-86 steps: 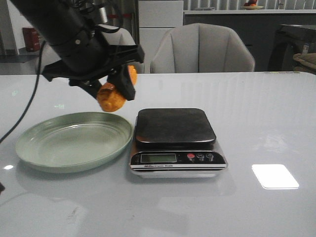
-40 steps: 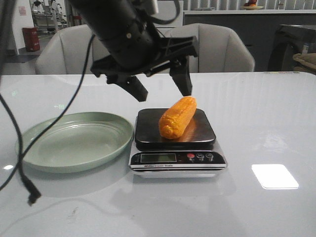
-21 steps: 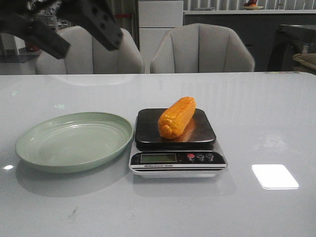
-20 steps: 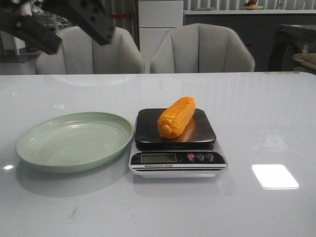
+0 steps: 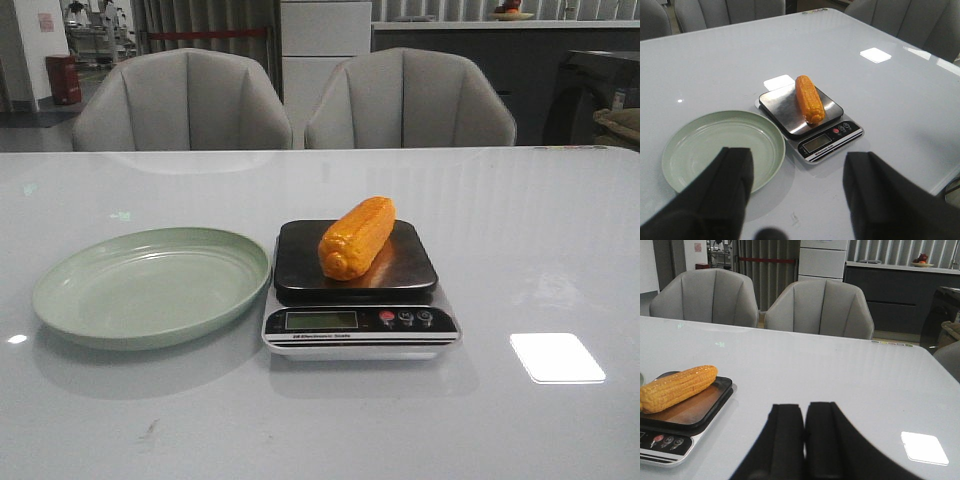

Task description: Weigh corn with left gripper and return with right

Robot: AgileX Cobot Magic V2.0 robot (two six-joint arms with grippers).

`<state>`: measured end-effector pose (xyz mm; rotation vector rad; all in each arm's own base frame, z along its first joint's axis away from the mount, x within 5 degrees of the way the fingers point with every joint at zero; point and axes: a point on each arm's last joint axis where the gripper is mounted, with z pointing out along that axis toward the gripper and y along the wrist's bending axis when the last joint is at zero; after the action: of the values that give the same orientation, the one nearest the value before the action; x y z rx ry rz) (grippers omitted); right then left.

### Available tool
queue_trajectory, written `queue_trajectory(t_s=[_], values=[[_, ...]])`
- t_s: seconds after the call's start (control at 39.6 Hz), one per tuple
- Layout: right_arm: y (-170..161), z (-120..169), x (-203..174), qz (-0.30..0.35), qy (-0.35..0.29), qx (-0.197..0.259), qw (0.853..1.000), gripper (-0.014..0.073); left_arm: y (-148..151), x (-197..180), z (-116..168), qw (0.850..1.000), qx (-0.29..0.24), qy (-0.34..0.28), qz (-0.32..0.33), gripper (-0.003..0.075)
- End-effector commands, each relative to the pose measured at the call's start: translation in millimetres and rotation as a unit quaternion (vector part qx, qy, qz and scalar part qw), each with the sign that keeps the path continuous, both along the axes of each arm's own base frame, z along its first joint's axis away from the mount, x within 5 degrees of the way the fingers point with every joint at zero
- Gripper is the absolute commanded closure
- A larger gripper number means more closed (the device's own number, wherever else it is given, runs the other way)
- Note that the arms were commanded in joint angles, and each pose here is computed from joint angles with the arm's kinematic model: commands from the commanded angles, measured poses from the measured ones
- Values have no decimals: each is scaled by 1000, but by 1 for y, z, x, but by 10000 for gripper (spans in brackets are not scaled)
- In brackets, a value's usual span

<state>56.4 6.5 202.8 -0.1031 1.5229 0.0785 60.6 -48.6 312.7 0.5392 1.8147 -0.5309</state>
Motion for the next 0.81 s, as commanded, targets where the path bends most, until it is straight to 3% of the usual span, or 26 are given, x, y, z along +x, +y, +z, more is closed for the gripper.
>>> queue_trajectory(t_s=[0.0, 0.13, 0.25, 0.35, 0.56, 0.66, 0.78], values=[[1, 7, -2, 4, -60, -2, 998, 429, 10, -12, 4, 999, -26, -42, -1, 414], [2, 21, -6, 11, -133, 7, 991, 429, 23, -29, -14, 999, -23, -40, -2, 596], [2, 38, -11, 20, -189, 35, 981, 429, 29, -37, -21, 998, -37, -57, -2, 606], [1, 54, -10, 21, -157, 60, 986, 429, 31, -40, -21, 996, -49, -73, -2, 607], [1, 96, 5, 6, -65, 55, 996, 429, 31, -40, -22, 996, -47, -70, -2, 607], [1, 102, 15, -3, 1, 50, 999, 429, 31, -40, -22, 997, -46, -69, -2, 607], [2, 99, 23, -6, 34, 47, 998, 429, 31, -40, -22, 997, -46, -69, -2, 607]])
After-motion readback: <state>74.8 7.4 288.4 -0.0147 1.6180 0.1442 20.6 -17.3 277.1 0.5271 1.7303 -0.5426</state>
